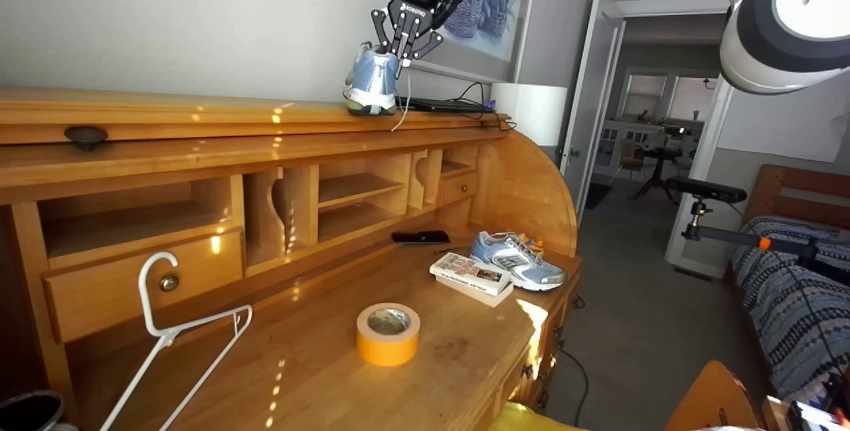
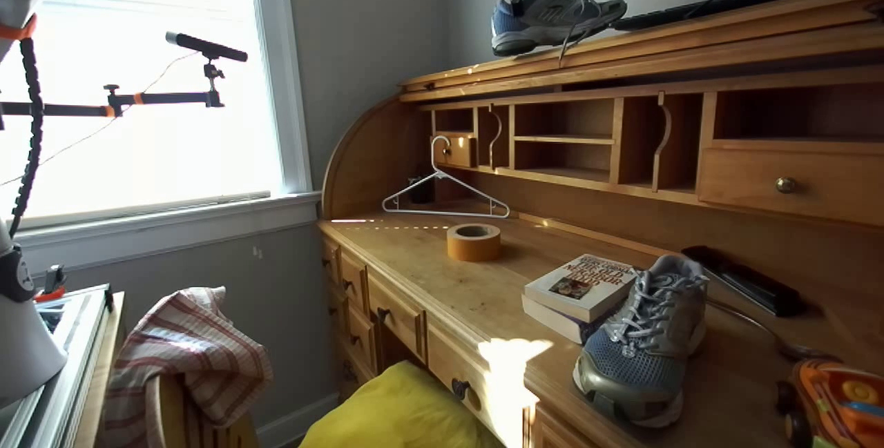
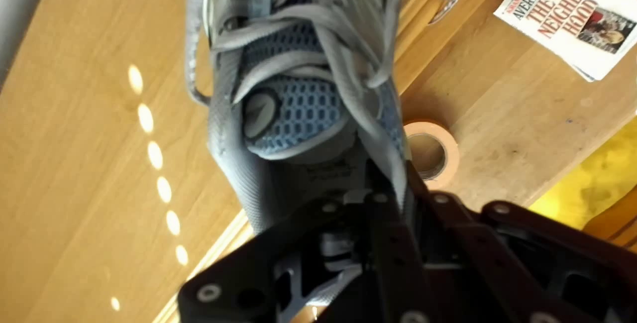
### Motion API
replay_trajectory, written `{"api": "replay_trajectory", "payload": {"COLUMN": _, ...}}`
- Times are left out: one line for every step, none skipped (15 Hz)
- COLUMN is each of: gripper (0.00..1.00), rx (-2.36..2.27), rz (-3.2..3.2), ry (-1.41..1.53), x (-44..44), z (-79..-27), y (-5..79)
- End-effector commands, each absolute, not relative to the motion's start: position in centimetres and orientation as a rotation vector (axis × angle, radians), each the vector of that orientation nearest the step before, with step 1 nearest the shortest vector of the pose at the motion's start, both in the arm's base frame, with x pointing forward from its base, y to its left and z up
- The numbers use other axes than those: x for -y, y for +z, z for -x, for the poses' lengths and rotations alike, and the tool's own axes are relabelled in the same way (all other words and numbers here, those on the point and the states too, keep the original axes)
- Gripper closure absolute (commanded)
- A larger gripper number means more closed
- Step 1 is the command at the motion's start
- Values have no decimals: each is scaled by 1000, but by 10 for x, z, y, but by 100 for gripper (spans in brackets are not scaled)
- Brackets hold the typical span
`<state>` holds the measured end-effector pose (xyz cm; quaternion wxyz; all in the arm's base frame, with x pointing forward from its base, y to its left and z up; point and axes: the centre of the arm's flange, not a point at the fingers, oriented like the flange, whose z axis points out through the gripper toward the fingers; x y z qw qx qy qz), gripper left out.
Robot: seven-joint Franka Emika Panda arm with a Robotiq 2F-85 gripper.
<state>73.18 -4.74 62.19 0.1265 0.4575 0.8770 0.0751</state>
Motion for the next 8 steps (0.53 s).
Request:
{"api": "replay_trajectory", "payload": {"gripper": 98, "rx": -2440, "rz": -1435, "ry": 271, "x": 35, "z": -757, "y": 635}}
{"api": "replay_trajectory", "payload": {"gripper": 98, "rx": -2423, "rz": -1470, "ry": 287, "x": 32, "z": -757, "y": 635}}
{"api": "replay_trajectory", "payload": {"gripper": 98, "rx": -2408, "rz": -1511, "ry": 295, "x": 29, "z": -756, "y": 635}}
{"api": "replay_trajectory", "payload": {"gripper": 98, "rx": -2392, "rz": -1564, "ry": 312, "x": 27, "z": -755, "y": 636}}
{"api": "replay_trajectory", "payload": {"gripper": 98, "rx": -2379, "rz": -1612, "ry": 318, "x": 26, "z": -755, "y": 637}}
{"api": "replay_trajectory", "payload": {"gripper": 98, "rx": -2364, "rz": -1662, "ry": 319, "x": 24, "z": -754, "y": 637}}
{"api": "replay_trajectory", "payload": {"gripper": 98, "rx": -2335, "rz": -1706, "ry": 328, "x": 24, "z": -753, "y": 638}}
{"api": "replay_trajectory", "payload": {"gripper": 98, "rx": -2301, "rz": -1752, "ry": 331, "x": 24, "z": -755, "y": 638}}
